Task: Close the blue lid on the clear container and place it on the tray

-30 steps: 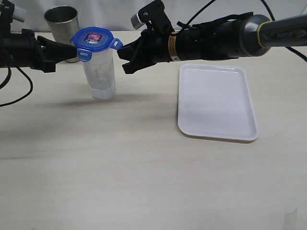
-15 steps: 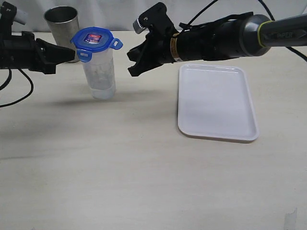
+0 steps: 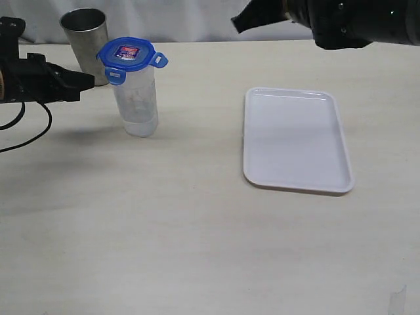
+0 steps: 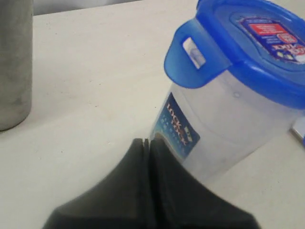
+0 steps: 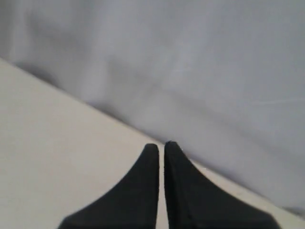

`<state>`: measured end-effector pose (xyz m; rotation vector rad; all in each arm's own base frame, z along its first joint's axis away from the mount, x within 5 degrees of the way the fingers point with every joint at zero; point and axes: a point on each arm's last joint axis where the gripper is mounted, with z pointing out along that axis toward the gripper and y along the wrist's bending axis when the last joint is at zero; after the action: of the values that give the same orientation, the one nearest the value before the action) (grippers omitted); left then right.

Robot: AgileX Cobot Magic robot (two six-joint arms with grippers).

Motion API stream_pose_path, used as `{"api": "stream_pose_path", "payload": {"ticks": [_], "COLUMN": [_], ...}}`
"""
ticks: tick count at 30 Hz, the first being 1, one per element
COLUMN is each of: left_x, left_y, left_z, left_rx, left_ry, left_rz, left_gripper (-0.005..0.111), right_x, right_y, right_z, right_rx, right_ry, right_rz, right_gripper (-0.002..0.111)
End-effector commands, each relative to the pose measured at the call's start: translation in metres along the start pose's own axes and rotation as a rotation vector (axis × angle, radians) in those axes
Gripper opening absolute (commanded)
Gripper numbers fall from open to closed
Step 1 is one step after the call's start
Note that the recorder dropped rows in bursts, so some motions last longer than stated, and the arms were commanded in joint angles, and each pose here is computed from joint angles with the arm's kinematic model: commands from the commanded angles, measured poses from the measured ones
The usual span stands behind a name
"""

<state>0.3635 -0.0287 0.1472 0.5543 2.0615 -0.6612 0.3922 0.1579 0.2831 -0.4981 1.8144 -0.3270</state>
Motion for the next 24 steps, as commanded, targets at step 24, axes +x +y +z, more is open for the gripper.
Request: {"api": "stream_pose_path", "payload": {"ticks": [24], "left_x": [-0.005], "left_y": [-0.008], "left_z": [0.000], "left_rx": [0.086], "left_ry": [-0.071], "left_rz": [0.003], "left_gripper": [0.000], "right_x": [-0.080], "right_y": [0.143], "right_z": [0.021], "right_rx": [-0.885], "right_ry": [0.317], "right_rz": [0.049], "right_gripper": [0.004]}}
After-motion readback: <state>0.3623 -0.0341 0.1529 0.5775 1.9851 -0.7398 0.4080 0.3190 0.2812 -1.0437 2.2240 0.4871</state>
